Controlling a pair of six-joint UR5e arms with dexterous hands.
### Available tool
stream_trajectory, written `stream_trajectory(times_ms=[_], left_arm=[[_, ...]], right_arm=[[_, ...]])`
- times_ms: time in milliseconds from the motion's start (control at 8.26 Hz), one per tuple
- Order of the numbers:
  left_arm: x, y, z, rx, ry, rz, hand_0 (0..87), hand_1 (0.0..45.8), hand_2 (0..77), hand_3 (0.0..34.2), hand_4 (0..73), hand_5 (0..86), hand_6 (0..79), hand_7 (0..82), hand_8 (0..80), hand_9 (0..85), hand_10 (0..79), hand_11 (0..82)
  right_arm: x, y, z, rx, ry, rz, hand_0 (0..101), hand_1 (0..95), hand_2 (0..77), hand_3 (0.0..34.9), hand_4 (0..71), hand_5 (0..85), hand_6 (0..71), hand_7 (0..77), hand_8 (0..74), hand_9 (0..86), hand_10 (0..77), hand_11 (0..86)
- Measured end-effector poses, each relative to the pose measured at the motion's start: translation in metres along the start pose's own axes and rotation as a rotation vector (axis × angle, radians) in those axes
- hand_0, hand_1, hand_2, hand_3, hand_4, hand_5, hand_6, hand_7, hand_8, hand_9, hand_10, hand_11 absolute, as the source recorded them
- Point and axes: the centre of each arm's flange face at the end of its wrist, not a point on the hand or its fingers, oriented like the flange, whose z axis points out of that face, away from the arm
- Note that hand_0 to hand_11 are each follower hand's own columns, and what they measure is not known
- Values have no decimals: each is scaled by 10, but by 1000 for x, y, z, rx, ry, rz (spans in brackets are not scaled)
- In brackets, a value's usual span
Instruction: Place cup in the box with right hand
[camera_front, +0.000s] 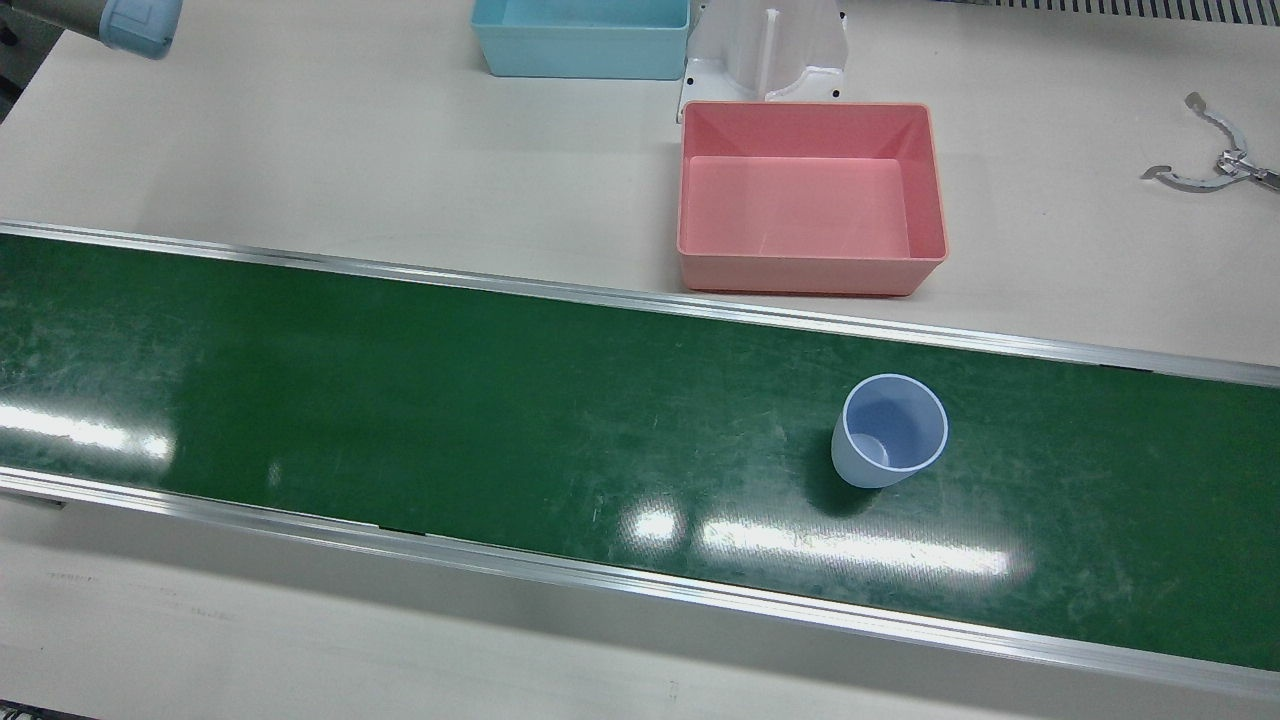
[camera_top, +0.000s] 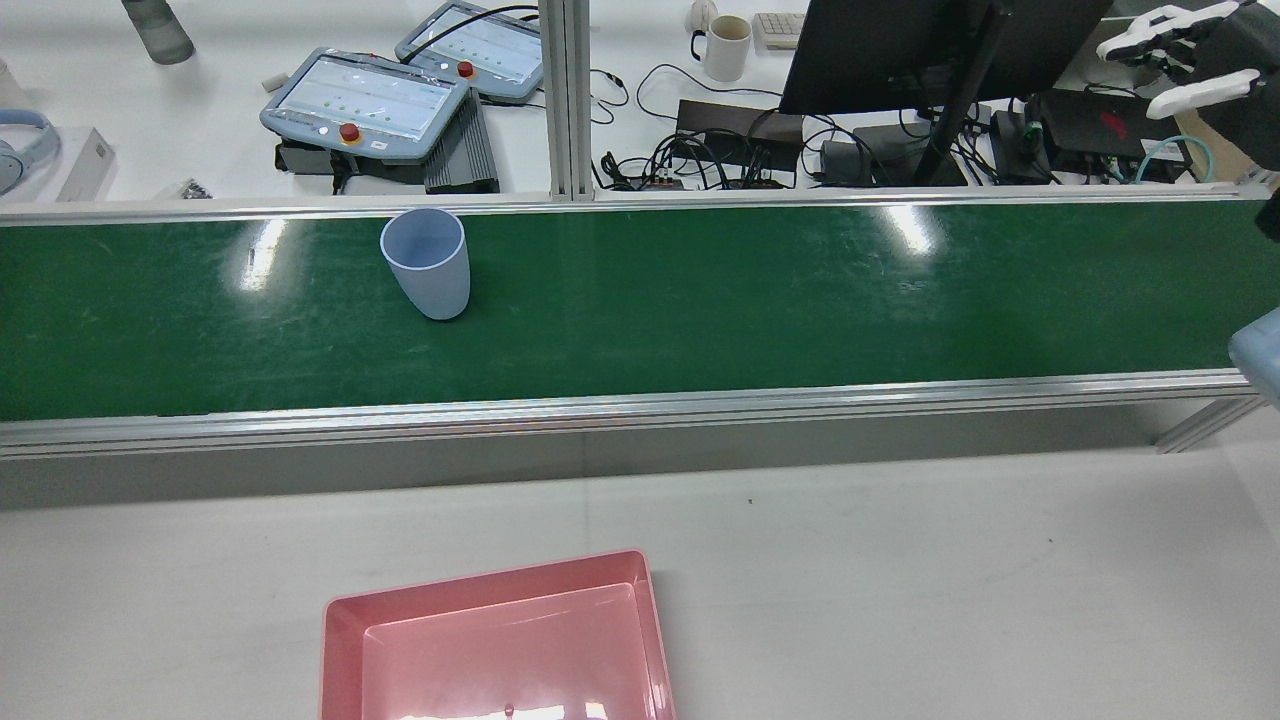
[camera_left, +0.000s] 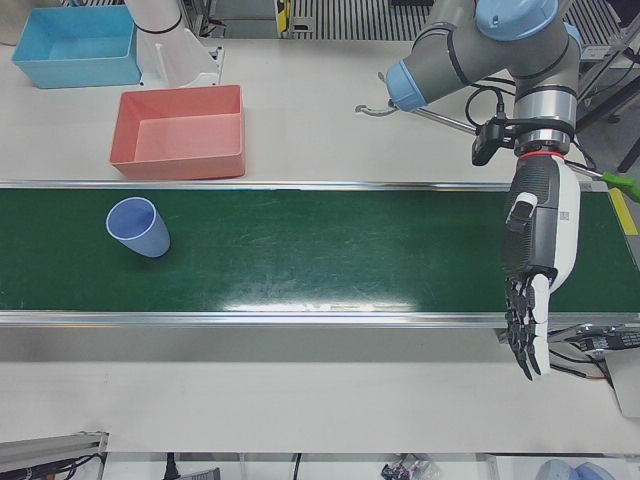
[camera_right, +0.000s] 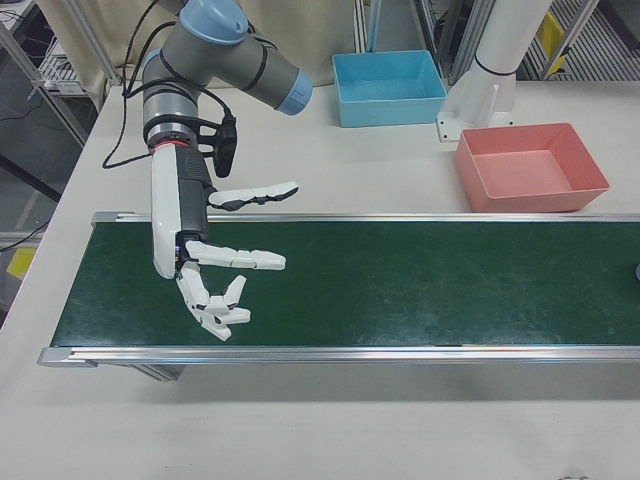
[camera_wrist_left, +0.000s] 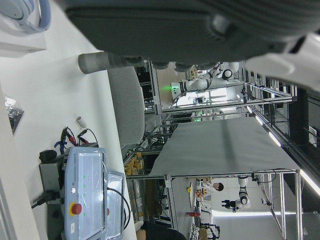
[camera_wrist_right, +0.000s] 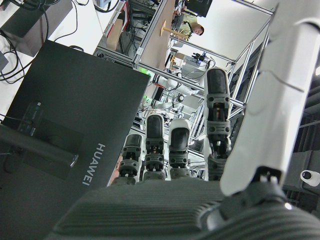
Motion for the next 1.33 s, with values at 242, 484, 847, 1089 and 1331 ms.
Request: stream_trajectory(times_ms=[242,484,847,1089,1331], left_arm=[[0,0,0,0,0,0,0,5,5,0,0,0,0,0,0,5,0,0],[0,0,0,0,0,0,0,5,5,0,0,0,0,0,0,0,0,0],[0,0,0,0,0,0,0,5,5,0,0,0,0,0,0,5,0,0],[0,0,0,0,0,0,0,5,5,0,0,0,0,0,0,5,0,0],[0,0,0,0,0,0,0,5,5,0,0,0,0,0,0,5,0,0]], right_arm=[[0,-1,0,2,1,0,565,109,5,0,502,60,202,698,169,371,125,191],[-1,1,0,0,-1,0,565,109,5,0,502,60,202,698,169,371,125,191],[-1,2,1,-4,-2,0,564,109,5,0,496,60,202,698,158,349,114,164],[-1,2,1,-4,-1,0,565,109,5,0,491,60,202,698,158,349,114,175],[-1,2,1,-4,-1,0,565,109,5,0,491,60,202,698,158,349,114,180]])
